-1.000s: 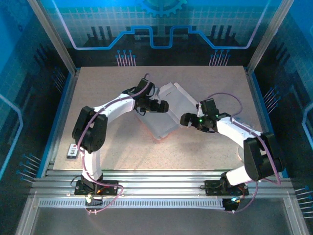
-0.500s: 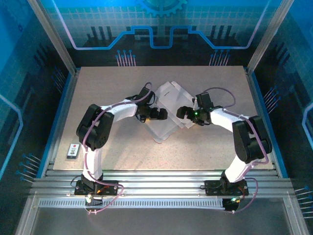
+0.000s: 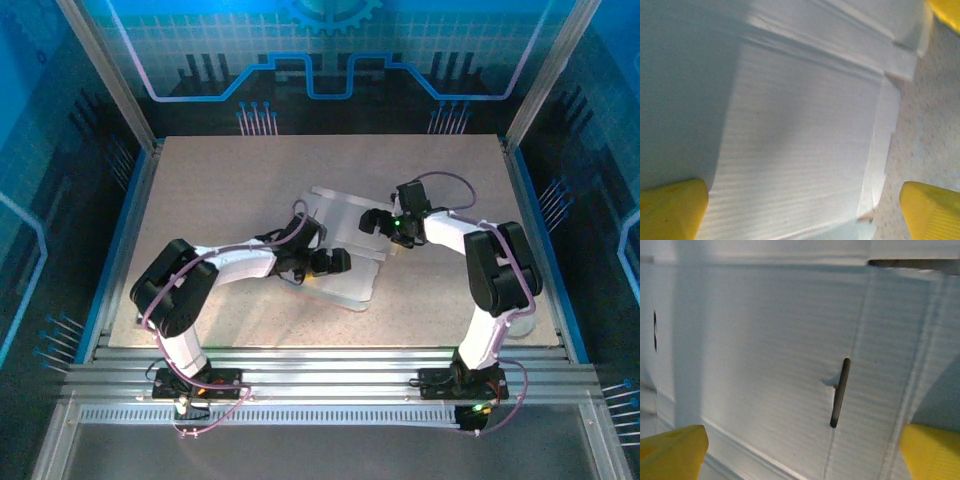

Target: Fold the paper box

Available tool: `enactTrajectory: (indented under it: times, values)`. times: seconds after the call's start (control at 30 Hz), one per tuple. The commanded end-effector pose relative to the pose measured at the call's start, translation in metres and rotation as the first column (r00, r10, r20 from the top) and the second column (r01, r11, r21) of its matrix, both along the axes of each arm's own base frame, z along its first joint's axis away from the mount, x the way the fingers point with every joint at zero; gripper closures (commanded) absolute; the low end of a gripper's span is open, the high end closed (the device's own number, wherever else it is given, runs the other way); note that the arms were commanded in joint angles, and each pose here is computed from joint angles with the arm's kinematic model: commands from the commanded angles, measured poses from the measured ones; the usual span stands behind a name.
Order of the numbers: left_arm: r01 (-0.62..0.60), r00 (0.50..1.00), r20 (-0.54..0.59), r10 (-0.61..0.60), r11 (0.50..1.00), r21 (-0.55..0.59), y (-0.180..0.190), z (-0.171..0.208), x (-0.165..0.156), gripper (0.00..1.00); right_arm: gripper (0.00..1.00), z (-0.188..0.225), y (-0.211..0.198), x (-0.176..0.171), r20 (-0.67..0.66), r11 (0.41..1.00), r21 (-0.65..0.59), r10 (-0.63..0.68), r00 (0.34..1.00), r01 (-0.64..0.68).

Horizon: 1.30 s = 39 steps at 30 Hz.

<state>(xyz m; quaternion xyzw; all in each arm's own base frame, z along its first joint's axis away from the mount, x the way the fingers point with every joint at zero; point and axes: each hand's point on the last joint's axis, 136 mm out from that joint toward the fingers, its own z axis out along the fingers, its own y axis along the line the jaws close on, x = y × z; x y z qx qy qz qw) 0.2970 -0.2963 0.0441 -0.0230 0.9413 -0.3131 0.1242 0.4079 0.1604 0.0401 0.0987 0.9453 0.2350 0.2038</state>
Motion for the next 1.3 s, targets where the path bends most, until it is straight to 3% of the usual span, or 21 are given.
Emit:
enactTrajectory:
  times: [0.0,0.13,0.33,0.5,0.83,1.27]
  values:
    - [-0.043,0.998,-0.046,0.04,0.996,-0.078,-0.013,0.005,-0.017,0.01,0.0,-0.016,0.014,-0.007,-0.061,0.999,0.017,0.033,0.998,-0.032]
    - [-0.056,0.998,-0.044,0.052,0.993,-0.106,-0.012,0.015,-0.024,0.01,0.0,-0.012,0.027,-0.01,-0.057,0.997,0.038,0.074,0.996,-0.072]
    - [-0.06,0.998,0.022,0.061,0.998,-0.024,0.016,0.044,-0.029,0.01,0.0,0.023,0.025,-0.023,0.029,0.993,0.007,0.121,0.992,-0.121]
    - [-0.066,0.995,0.072,0.065,0.998,0.004,0.041,0.069,-0.028,0.01,0.0,0.06,0.035,-0.051,0.119,0.977,0.033,0.207,0.971,-0.212]
    - [-0.178,0.978,0.109,0.178,0.984,-0.005,0.098,0.083,-0.015,0.01,0.0,0.08,0.065,-0.103,0.138,0.951,0.052,0.297,0.945,-0.306]
    - [-0.276,0.959,0.058,0.278,0.96,-0.042,0.123,0.068,-0.047,0.01,0.0,0.035,0.087,-0.152,0.042,0.917,0.071,0.391,0.92,-0.393]
